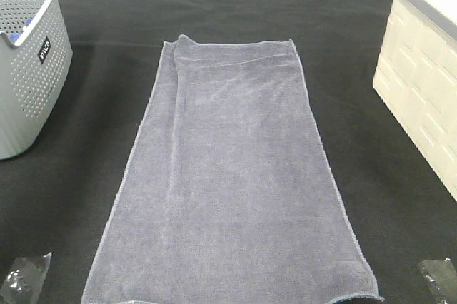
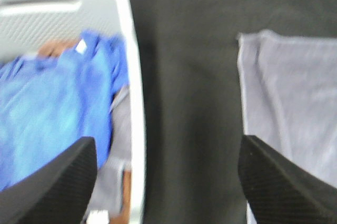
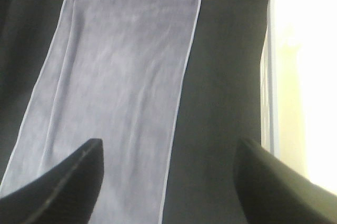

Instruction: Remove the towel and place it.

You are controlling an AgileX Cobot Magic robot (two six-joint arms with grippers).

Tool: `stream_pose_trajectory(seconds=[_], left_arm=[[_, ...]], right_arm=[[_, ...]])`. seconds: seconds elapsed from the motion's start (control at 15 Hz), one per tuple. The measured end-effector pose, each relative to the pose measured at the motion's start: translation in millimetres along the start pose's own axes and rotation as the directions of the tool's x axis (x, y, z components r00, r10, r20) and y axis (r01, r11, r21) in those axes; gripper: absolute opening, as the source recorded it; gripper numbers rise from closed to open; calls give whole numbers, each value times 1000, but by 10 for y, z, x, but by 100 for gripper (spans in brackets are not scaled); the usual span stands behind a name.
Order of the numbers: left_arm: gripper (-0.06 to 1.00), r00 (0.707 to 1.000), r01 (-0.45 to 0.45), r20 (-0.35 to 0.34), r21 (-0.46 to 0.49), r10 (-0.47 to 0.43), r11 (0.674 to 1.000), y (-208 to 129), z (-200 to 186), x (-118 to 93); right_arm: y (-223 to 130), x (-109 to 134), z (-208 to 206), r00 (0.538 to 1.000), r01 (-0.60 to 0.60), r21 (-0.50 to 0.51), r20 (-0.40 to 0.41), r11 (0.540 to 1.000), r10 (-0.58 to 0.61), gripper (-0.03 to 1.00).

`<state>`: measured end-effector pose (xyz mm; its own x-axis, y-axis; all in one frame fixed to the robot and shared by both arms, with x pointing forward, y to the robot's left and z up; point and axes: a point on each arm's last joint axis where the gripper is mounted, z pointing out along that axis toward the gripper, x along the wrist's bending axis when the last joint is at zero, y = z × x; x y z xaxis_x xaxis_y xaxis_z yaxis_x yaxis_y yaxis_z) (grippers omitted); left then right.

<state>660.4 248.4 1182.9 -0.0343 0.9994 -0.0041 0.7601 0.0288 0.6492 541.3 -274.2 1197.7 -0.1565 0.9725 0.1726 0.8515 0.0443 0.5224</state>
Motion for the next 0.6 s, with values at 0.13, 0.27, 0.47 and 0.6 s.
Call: stream_pose_trajectory(seconds=[0.13, 0.27, 0.47, 0.6], left_arm=[[71, 1000, -4, -3, 3, 4, 1000, -211, -292, 67], [71, 1000, -5, 8, -59, 6, 998, -470, -701, 150], [71, 1000, -3, 15, -108, 5, 994, -1001, -1150, 280], [71, 1000, 12, 14, -142, -10, 990, -1483, -1455, 392]], right_arm=[[-368, 58, -185, 1000, -4, 11, -4, 1000, 4, 69], [-702, 103, -333, 1000, -4, 10, -4, 1000, 4, 69], [-1107, 165, -546, 1000, 3, -27, -3, 1000, -4, 69], [-1423, 217, -732, 1000, 11, -83, -1, 996, -12, 69]])
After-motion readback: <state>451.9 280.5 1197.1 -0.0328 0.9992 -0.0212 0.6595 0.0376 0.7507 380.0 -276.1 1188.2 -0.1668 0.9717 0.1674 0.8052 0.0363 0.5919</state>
